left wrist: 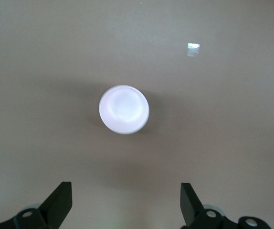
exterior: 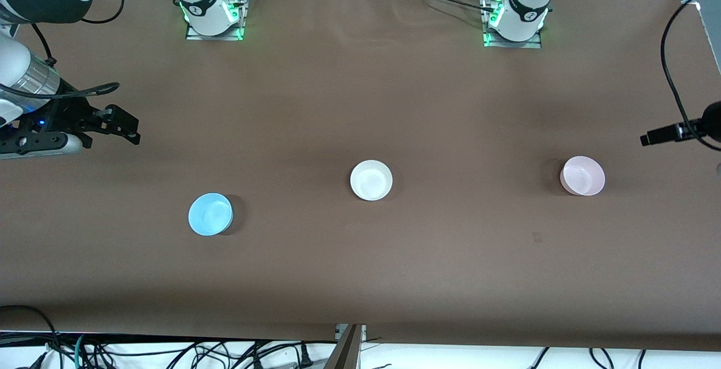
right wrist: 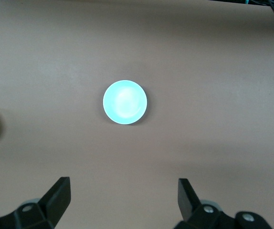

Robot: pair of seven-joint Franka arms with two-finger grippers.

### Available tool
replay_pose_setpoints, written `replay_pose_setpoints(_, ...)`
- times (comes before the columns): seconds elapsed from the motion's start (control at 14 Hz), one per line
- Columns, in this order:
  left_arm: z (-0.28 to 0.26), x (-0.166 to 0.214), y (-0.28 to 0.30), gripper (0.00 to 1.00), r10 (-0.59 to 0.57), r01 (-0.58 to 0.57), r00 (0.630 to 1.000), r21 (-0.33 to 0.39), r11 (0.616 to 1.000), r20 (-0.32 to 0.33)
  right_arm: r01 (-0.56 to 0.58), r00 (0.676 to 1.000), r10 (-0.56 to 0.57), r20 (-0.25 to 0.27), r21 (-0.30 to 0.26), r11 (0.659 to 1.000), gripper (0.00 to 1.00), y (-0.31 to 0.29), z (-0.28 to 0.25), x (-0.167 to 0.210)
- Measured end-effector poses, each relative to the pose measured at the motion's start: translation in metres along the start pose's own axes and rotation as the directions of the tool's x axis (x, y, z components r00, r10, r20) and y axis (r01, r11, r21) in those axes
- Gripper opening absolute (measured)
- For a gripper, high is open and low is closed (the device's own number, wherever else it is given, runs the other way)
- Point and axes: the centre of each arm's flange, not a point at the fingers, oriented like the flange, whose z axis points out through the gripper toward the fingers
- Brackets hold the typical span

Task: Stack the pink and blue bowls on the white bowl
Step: 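Reach the left gripper to the pink bowl while the right gripper reaches the blue bowl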

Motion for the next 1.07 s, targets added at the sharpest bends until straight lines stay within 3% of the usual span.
replay_pose_setpoints(0.29, 0.104, 0.063, -0.042, 1.0, 0.026, -0.025, 0.998, 0.017, 1.0, -0.05, -0.003, 1.0, 0.003, 0.002, 0.0, 1.0, 1.0, 0.002, 0.001, 0.0)
replay_pose_setpoints(0.5, 0.182, 0.089, -0.078, 1.0, 0.052, -0.057, 0.994, -0.049, 0.997, -0.098, -0.008, 1.0, 0.008, 0.022, -0.002, 1.0, 1.0, 0.005, 0.013, 0.003)
replay_pose_setpoints(0.79, 0.253, 0.079, -0.099, 1.0, 0.082, -0.093, 0.992, -0.112, 0.989, -0.097, -0.009, 0.995, 0.01, 0.1, -0.011, 1.0, 1.0, 0.007, 0.064, 0.015)
replay_pose_setpoints(1.07, 0.26, 0.061, -0.093, 1.0, 0.086, -0.094, 0.994, -0.128, 0.987, -0.067, -0.012, 0.988, 0.014, 0.155, -0.014, 1.0, 1.0, 0.008, 0.101, 0.022)
